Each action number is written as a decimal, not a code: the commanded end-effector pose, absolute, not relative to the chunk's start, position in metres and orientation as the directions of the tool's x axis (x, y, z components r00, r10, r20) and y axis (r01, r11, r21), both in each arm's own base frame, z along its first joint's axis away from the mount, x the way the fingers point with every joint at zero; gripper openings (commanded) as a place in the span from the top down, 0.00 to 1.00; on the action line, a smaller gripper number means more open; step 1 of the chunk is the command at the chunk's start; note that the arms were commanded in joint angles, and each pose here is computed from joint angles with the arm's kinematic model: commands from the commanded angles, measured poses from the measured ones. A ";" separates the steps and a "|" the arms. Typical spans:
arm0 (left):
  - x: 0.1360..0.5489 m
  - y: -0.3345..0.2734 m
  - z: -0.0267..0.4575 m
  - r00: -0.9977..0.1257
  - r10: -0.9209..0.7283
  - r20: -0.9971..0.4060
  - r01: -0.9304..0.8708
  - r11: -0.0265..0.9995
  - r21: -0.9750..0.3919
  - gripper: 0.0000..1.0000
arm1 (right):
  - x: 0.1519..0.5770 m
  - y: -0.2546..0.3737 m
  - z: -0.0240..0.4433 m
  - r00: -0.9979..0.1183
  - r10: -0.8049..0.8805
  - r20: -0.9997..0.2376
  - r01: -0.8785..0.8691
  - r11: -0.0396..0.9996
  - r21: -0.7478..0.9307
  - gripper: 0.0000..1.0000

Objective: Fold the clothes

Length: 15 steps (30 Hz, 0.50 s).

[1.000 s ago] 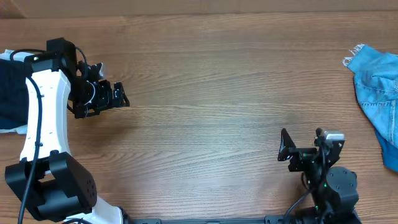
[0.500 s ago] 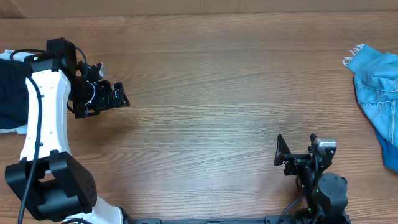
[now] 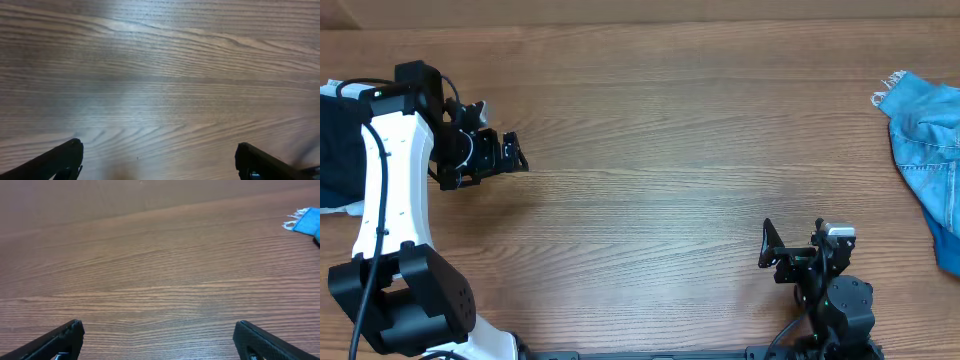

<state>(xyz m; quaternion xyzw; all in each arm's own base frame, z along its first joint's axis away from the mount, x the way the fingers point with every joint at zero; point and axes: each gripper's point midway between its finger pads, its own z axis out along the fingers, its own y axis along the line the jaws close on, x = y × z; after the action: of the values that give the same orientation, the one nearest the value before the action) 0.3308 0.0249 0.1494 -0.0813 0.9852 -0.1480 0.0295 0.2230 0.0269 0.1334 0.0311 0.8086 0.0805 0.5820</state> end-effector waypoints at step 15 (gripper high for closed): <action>0.298 -0.004 0.304 -0.795 0.135 -0.592 0.110 0.991 0.079 0.00 | 0.223 0.024 0.132 -0.316 0.142 -0.938 -0.032 0.987 0.160 0.00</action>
<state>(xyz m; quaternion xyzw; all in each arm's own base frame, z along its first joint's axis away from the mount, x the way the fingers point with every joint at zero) 0.3109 -0.0211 0.2662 0.0456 0.9666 -0.0705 0.2423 0.2229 0.0269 0.1333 0.0311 0.8087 0.0805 0.5819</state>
